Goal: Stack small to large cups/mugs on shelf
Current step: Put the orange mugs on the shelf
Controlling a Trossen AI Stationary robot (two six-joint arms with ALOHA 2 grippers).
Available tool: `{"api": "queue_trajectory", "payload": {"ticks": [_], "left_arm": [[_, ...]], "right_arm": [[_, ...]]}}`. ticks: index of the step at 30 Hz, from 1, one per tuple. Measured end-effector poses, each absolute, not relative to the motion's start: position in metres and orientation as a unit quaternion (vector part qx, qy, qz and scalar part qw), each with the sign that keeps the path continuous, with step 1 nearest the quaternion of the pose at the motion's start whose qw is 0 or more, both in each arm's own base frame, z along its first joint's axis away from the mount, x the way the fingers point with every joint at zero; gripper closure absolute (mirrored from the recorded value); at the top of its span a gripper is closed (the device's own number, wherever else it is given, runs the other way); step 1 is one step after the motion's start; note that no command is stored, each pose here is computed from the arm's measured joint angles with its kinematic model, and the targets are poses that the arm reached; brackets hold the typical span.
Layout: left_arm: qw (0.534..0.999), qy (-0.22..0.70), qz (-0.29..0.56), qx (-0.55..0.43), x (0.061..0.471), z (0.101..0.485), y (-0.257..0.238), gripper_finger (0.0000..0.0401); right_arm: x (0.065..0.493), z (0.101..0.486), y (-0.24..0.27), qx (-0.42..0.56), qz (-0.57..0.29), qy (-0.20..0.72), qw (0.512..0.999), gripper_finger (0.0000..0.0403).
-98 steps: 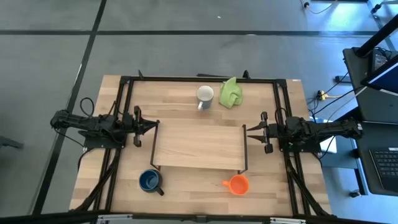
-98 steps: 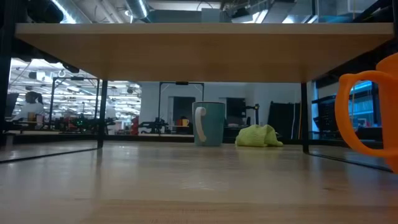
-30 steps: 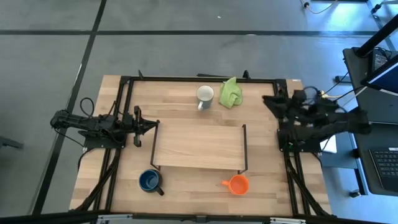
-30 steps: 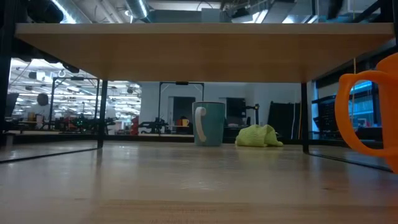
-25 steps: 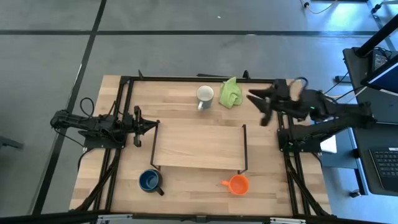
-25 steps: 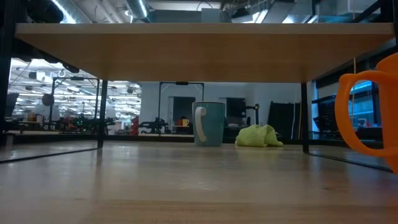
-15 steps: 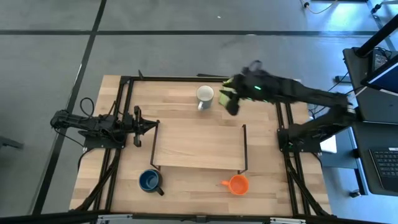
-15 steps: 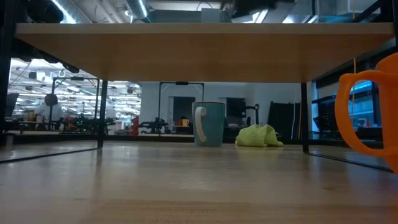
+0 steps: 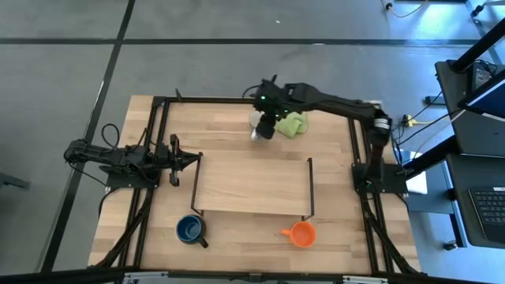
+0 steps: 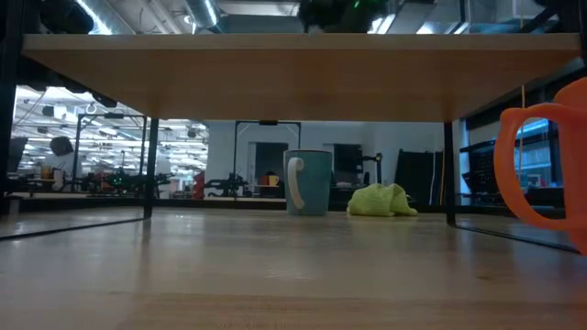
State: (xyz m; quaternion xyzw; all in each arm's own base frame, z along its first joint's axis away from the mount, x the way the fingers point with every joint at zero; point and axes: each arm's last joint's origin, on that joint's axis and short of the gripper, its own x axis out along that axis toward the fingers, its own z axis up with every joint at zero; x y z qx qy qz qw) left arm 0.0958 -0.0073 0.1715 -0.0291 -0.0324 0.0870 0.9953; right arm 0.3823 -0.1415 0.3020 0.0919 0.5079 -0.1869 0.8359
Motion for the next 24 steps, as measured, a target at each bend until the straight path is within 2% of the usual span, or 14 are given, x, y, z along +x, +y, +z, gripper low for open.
{"api": "queue_trajectory", "payload": {"ticks": [3, 8, 11, 18, 24], "left_arm": [[0.995, -0.032, 0.087, -0.029, 0.096, 0.172, -0.007, 0.0376], [0.995, -0.033, 0.087, -0.029, 0.096, 0.172, -0.007, 0.0376], [0.995, -0.032, 0.087, -0.029, 0.096, 0.172, -0.007, 0.0376], [0.995, -0.032, 0.087, -0.029, 0.096, 0.172, -0.007, 0.0376], [0.995, -0.032, 0.087, -0.029, 0.096, 0.172, -0.007, 0.0376]], "right_arm": [[0.393, 0.293, -0.145, 0.113, -0.182, 0.514, 0.830, 0.0237], [0.402, 0.306, -0.143, 0.117, -0.191, 0.485, 0.845, 0.0179], [0.404, 0.309, -0.149, 0.151, -0.216, 0.466, 0.844, 0.0158], [0.409, 0.289, -0.164, 0.232, -0.272, 0.466, 0.810, 0.0156], [0.420, 0.265, -0.162, 0.249, -0.282, 0.482, 0.791, 0.0163]]}}
